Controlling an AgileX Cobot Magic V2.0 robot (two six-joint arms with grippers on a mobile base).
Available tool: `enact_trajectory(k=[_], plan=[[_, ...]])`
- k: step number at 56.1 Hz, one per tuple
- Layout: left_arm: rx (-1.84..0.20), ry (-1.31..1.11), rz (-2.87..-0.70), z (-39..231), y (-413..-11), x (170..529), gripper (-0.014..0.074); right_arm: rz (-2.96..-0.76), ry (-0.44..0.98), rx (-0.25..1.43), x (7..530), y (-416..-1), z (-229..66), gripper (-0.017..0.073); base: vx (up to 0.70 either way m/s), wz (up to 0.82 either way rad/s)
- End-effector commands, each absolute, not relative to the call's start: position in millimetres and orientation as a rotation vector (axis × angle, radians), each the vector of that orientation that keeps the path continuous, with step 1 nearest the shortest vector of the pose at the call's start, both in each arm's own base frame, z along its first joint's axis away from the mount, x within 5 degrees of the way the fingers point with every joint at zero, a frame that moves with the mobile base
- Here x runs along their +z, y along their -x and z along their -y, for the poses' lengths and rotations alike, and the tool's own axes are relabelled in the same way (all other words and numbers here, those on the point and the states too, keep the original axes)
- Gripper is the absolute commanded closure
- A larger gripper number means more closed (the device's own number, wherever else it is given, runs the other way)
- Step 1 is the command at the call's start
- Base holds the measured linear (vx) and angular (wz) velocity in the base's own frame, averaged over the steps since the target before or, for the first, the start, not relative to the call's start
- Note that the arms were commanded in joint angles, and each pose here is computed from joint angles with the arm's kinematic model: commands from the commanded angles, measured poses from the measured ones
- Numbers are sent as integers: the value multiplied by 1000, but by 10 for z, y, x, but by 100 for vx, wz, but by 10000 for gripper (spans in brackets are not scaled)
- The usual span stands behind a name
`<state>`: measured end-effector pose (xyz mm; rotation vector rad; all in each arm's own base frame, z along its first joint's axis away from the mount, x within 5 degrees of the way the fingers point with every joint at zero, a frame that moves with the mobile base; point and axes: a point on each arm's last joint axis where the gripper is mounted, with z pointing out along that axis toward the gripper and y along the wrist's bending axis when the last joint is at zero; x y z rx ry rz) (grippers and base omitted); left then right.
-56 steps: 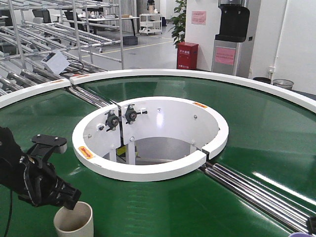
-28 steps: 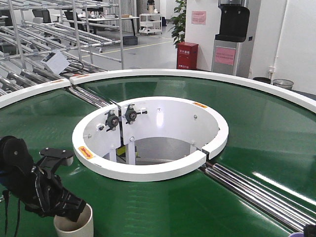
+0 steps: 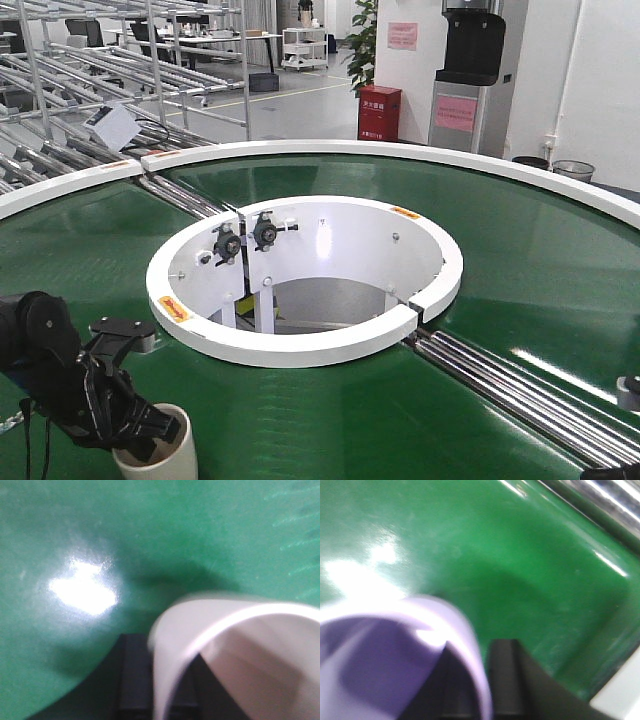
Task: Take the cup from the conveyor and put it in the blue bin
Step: 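Close both grippers on the cup rims and lift the cups, then drive the base to the shelf of blue bins holding both cups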
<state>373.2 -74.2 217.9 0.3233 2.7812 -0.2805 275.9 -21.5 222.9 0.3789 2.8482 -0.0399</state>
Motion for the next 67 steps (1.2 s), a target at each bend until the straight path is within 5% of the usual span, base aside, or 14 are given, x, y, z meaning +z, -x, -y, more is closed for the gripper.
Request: enact_trajectory(k=[1, 18, 34, 67], plan=[[-302, -324, -2650, 783, -3710, 2556, 603, -2717, -333, -57, 2502, -2764, 248, 575, 0, 0], [-325, -311, -2389, 728, -3274, 3462, 600, -2403, -251, 37, 3251, -2332, 150, 573, 0, 0], [-270, -340, -2106, 561, -2360, 4382, 595, -2059, -179, 120, 3923, -1533, 38, 571, 0, 0], [-261, -347, -2051, 521, -2115, 4536, 594, -1987, -176, 132, 4018, -1389, 24, 568, 0, 0]])
